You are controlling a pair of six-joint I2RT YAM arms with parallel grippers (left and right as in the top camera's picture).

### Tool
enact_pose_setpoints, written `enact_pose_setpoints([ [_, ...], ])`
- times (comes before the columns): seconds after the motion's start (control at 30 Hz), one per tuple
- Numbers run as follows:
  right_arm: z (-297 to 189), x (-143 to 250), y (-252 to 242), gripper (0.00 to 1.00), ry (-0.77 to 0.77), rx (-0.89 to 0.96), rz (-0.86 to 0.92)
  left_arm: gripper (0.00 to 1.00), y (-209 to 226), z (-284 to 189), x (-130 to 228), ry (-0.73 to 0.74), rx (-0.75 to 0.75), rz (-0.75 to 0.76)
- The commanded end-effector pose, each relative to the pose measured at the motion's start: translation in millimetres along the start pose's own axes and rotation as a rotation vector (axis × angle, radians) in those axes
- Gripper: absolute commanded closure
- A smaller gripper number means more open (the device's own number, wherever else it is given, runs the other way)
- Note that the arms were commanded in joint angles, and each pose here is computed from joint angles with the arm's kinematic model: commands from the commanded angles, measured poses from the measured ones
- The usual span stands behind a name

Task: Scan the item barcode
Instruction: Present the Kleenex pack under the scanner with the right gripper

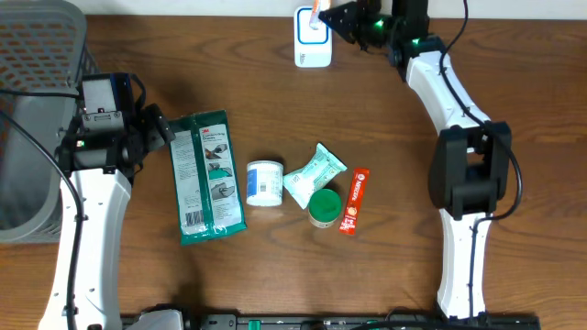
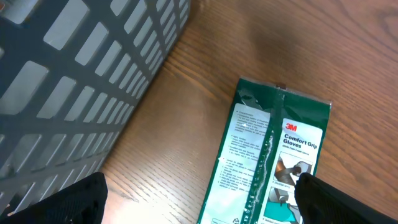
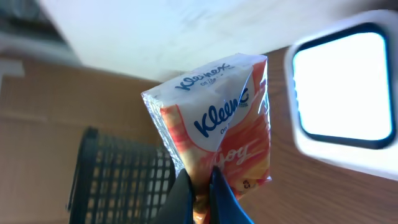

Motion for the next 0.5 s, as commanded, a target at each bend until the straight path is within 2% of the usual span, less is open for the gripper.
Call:
enact_pose_setpoints([
  [0.0, 2, -9, -15, 0.99, -0.052, 0.033, 0.059, 0.04, 1, -5, -8, -0.025, -0.003, -0.01],
  [0.23, 17, -14, -32, 0.99, -0.099, -0.014, 0.165, 0.04, 1, -5, -8, -0.026, -0.003, -0.01],
  [0.47, 40, 5, -59, 0.99, -0.075, -0.012, 0.252, 0.04, 1, -5, -8, -0.025, -0.003, -0.01],
])
Point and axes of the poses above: each gripper's point midway between its finger pads, its own z axis out along the fingers, its own y axis along the line the jaws close on, x = y × z, the point moved 2 cm from there along -z, back along the fingers, and after that the axes turned 5 degrees about -z, right-handed, at the moved point
